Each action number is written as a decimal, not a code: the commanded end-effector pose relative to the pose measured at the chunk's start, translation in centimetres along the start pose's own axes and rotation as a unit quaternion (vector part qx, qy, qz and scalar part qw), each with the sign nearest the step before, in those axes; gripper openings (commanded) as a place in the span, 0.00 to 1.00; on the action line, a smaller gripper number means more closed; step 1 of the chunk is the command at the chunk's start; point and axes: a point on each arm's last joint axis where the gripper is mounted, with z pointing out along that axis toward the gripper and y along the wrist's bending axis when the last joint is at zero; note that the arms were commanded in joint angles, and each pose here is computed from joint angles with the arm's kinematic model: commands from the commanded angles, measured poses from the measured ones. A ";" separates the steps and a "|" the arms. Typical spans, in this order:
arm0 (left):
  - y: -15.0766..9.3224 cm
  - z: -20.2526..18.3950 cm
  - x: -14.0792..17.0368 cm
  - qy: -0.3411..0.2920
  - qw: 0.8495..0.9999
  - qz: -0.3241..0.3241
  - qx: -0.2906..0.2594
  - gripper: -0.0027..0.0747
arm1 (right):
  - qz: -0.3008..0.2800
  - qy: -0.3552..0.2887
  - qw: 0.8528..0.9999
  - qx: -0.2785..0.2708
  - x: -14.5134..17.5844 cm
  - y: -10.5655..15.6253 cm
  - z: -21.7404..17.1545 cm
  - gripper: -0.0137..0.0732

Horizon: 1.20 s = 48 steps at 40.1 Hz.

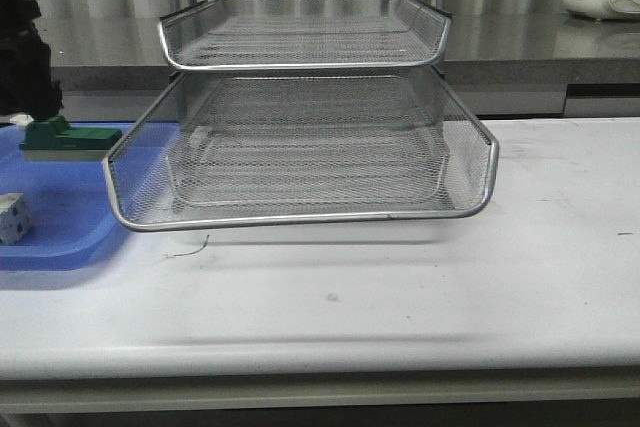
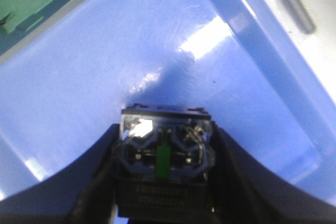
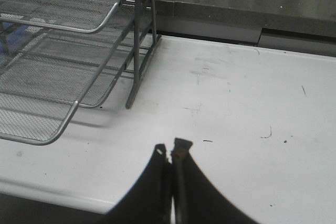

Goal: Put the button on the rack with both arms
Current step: 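Close the left gripper on the push button's switch body and lift, then carry the push button over the pulled-out tier and lower it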

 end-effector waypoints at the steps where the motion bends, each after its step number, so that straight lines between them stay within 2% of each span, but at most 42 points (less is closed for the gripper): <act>1: -1.4 -6.5 -0.6 -0.055 0.998 -0.007 -0.026 0.22 | -0.003 -0.050 0.999 0.011 -1.5 -0.2 -0.3 0.09; 12: -5.5 -12.2 -1.3 -0.101 0.994 0.025 -0.027 0.22 | -0.003 -0.050 0.999 0.011 -1.5 -0.2 -0.3 0.09; 20: -11.4 -13.6 -3.9 -0.140 0.986 0.089 0.013 0.22 | -0.003 -0.050 0.999 0.011 -1.5 -0.2 -0.3 0.09; 30: -19.2 -12.1 -6.9 -0.147 0.970 0.180 0.073 0.22 | -0.003 -0.050 0.999 0.011 -1.5 -0.2 -0.3 0.09; 34: -21.6 -10.9 -7.7 -0.140 0.964 0.205 0.090 0.22 | -0.003 -0.050 0.999 0.011 -1.5 -0.2 -0.3 0.09; 39: -23.0 -8.4 -8.7 -0.128 0.962 0.218 0.102 0.22 | -0.003 -0.050 0.999 0.011 -1.5 -0.2 -0.3 0.09; 48: -23.3 -4.6 -9.6 -0.105 0.964 0.215 0.113 0.23 | -0.003 -0.050 0.999 0.011 -1.5 -0.2 -0.3 0.09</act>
